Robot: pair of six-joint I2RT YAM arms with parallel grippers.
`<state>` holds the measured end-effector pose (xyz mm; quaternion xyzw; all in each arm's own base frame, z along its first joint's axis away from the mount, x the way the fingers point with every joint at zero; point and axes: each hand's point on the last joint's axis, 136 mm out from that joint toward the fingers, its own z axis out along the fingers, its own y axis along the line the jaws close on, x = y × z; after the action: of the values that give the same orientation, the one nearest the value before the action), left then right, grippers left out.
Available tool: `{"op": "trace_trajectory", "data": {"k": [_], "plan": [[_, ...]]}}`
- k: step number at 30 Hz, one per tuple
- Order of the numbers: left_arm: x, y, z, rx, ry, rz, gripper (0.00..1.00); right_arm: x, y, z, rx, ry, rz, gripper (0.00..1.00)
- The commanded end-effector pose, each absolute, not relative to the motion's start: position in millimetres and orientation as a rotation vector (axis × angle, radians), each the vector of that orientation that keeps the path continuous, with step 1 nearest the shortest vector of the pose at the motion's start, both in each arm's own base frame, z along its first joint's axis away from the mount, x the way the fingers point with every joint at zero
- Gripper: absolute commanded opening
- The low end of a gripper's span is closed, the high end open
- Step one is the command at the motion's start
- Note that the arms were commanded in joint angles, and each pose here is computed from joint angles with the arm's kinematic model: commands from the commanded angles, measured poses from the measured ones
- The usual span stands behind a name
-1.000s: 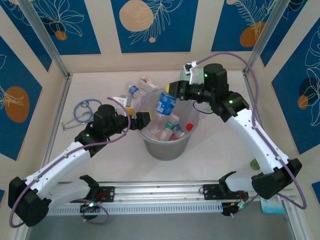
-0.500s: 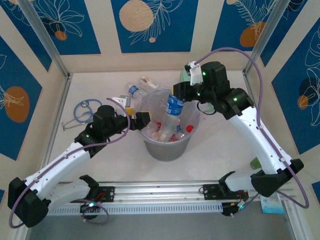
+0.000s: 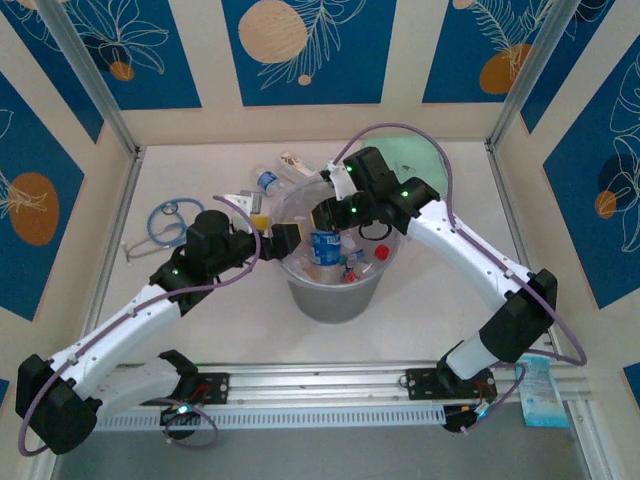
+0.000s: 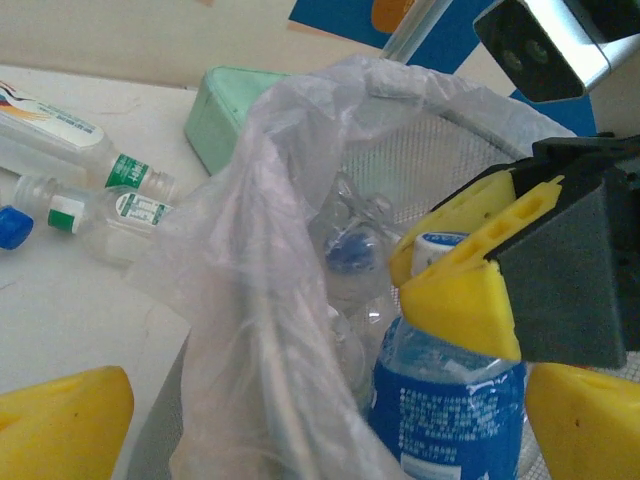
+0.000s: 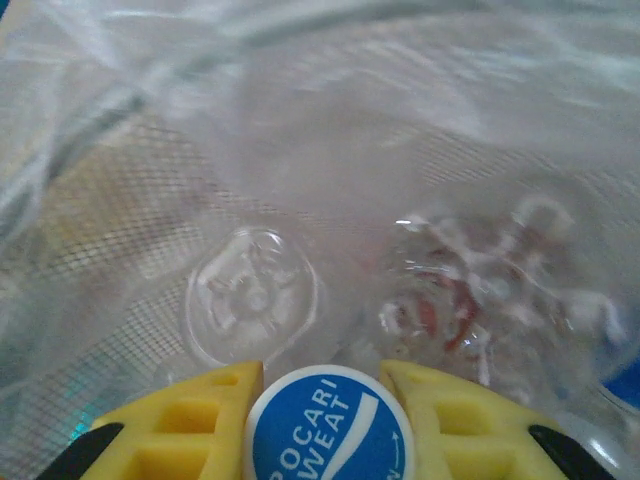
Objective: Put the plastic bottles in the bin
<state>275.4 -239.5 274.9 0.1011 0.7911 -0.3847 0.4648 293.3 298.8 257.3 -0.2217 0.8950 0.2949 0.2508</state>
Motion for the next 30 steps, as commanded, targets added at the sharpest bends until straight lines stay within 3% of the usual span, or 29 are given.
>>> {"op": "trace_trajectory", "data": {"k": [1, 3, 5, 16, 20, 23, 28, 30], "plan": [[271.1, -238.1, 252.0, 0.265, 2.01, -0.909, 1.0, 270.2, 318.6, 215.7, -0.601, 2.599, 0.877, 0.0], [271.2, -238.4, 252.5, 0.265, 2.007, -0.91, 1.0, 269.7, 322.9, 216.7, -0.599, 2.586, 0.884, 0.0], [271.4, -238.0, 253.3, 0.266, 2.007, -0.909, 1.0, 273.1, 319.8, 226.1, -0.589, 2.557, 0.864, 0.06], [275.5, -218.5, 279.8, 0.274, 1.975, -0.783, 1.0, 284.9, 274.6, 310.9, -0.551, 2.325, 0.776, 0.69], [278.7, -203.5, 300.0, 0.24, 1.946, -0.733, 1.0, 288.8, 263.8, 321.7, -0.519, 2.292, 0.77, 0.7], [281.9, -193.7, 308.8, 0.211, 1.94, -0.699, 1.0, 286.9, 265.9, 321.5, -0.523, 2.286, 0.804, 0.64], [308.7, -163.5, 285.9, -0.023, 2.014, -0.693, 1.0, 289.2, 273.3, 296.2, -0.466, 2.351, 0.928, 0.41], [319.8, -157.8, 272.7, -0.099, 2.025, -0.749, 1.0, 285.7, 283.2, 282.0, -0.453, 2.375, 1.037, 0.38]]}}
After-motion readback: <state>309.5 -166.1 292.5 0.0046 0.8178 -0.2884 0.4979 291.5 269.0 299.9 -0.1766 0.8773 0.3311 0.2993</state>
